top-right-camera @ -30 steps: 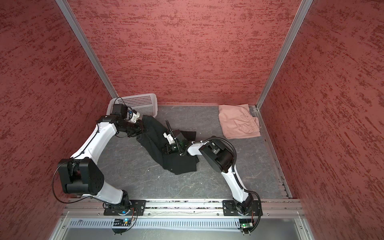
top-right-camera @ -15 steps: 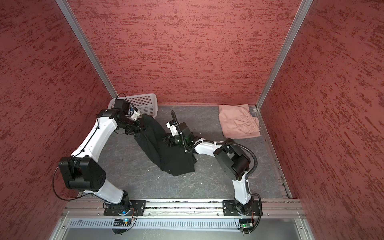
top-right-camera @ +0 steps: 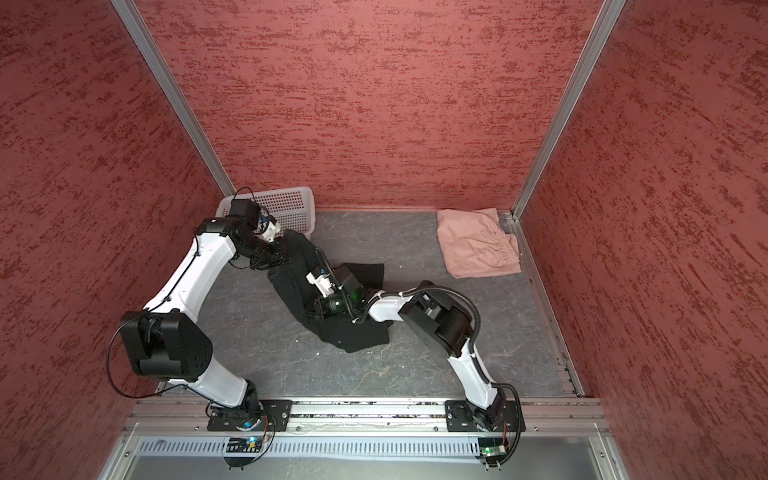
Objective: Fold and stack the shorts
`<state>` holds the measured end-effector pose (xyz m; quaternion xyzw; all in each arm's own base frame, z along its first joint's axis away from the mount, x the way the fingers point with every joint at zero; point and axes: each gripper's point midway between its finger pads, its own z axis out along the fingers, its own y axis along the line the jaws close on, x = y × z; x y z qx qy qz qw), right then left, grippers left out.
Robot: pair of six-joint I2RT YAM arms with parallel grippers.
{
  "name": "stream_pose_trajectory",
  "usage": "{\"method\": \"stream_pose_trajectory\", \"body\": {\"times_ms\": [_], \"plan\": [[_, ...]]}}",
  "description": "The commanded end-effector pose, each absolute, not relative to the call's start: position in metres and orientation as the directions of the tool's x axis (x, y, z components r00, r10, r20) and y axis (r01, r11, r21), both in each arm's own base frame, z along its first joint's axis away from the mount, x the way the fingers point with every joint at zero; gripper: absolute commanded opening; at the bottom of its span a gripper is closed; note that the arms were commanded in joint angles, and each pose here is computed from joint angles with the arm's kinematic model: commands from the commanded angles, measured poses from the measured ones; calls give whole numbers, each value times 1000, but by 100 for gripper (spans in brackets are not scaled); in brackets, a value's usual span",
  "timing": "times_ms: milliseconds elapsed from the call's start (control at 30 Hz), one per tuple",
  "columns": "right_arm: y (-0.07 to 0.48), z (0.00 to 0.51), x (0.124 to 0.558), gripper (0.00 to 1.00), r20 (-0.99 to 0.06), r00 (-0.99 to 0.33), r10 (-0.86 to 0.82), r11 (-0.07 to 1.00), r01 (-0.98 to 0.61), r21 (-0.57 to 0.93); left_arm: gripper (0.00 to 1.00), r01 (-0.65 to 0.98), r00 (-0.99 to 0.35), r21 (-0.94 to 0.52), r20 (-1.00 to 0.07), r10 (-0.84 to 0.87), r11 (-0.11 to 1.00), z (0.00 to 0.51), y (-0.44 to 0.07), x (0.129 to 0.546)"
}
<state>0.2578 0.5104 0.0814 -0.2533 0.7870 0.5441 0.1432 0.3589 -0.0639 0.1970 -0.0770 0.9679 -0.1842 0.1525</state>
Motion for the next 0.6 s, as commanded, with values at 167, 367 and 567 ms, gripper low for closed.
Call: {"method": "stream_pose_trajectory", "body": {"times_ms": [167,367,567], "plan": [[459,117,328,7,-608,-790,-75,430,-576,695,0,-60,-941,-372,-289,-177,926,198,-64,362],[427,108,380,5,-633,-774,-10,524,-543,656,0,-52,-938,-378,-298,-175,924,202,-65,365],[450,95,398,1,-619,-785,-22,482,-551,681,0,-46,-936,-380,-307,-173,924,205,-66,363]]}}
